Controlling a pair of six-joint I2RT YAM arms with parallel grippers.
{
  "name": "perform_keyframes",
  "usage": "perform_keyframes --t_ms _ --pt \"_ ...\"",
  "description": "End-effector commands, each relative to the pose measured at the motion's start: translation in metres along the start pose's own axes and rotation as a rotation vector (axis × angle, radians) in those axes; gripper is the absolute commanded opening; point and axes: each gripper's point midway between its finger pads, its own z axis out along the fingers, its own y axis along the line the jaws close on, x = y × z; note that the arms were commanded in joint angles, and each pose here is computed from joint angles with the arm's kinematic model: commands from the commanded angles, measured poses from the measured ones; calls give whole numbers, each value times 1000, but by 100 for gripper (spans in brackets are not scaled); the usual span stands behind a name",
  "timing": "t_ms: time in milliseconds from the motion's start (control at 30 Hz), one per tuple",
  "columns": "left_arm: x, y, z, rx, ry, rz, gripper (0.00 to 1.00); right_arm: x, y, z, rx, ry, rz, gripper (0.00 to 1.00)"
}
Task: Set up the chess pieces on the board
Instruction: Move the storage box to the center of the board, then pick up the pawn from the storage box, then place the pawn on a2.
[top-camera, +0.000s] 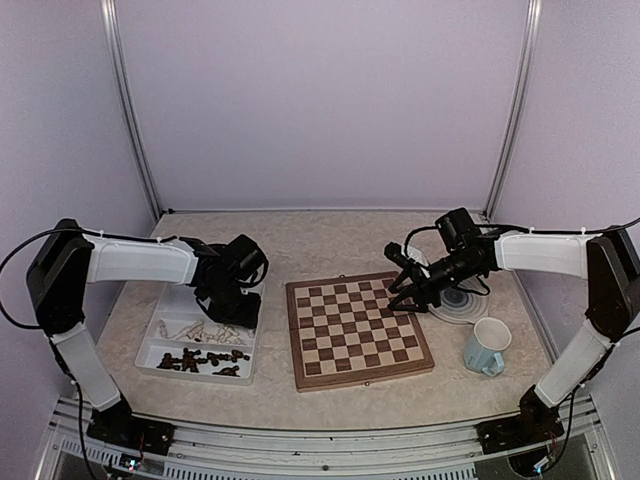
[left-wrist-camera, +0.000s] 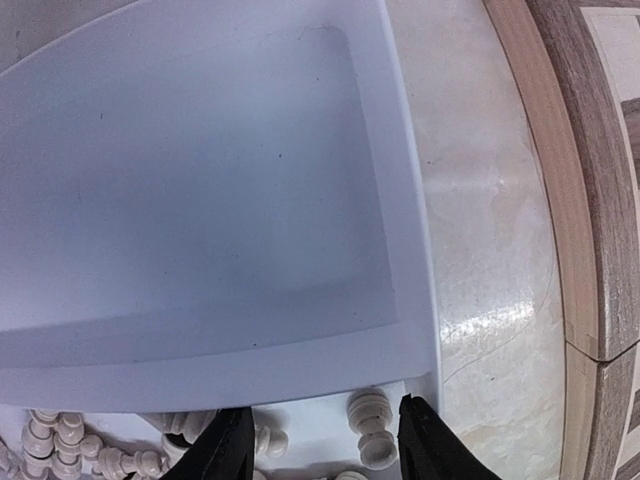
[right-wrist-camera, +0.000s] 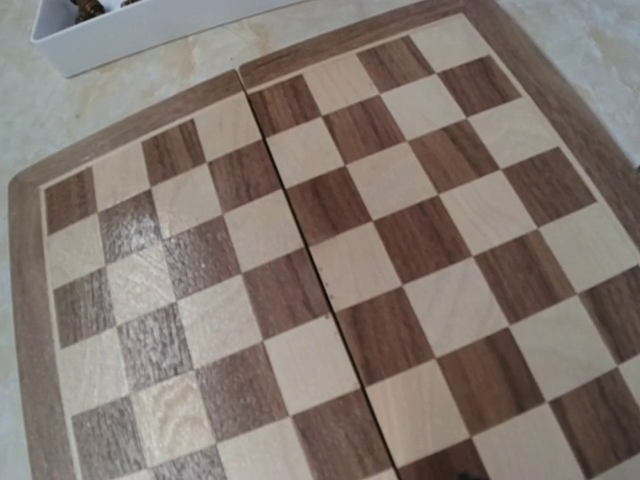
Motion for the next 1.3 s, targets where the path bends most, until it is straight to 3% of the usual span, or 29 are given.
perform_keyframes --t_ms 0,567,700,833,1033,1133,1267 --pt "1 -14 -15 56 -59 38 50 6 -1 3 -4 8 10 57" --pt "8 -25 13 65 12 72 25 8 -1 3 -3 13 12 56" --pt "6 -26 3 51 4 72 16 9 -1 4 -5 15 14 56" --pt "-7 -29 -34 -15 -55 86 10 10 0 5 -8 16 16 56" --pt "-25 -92 -87 100 -177 232 8 11 -5 3 5 14 22 55" --pt "-18 -126 -84 122 -188 342 7 16 -23 -1 74 19 51 53" --pt "1 -148 -57 103 -108 435 7 14 -35 -15 86 -31 105 52"
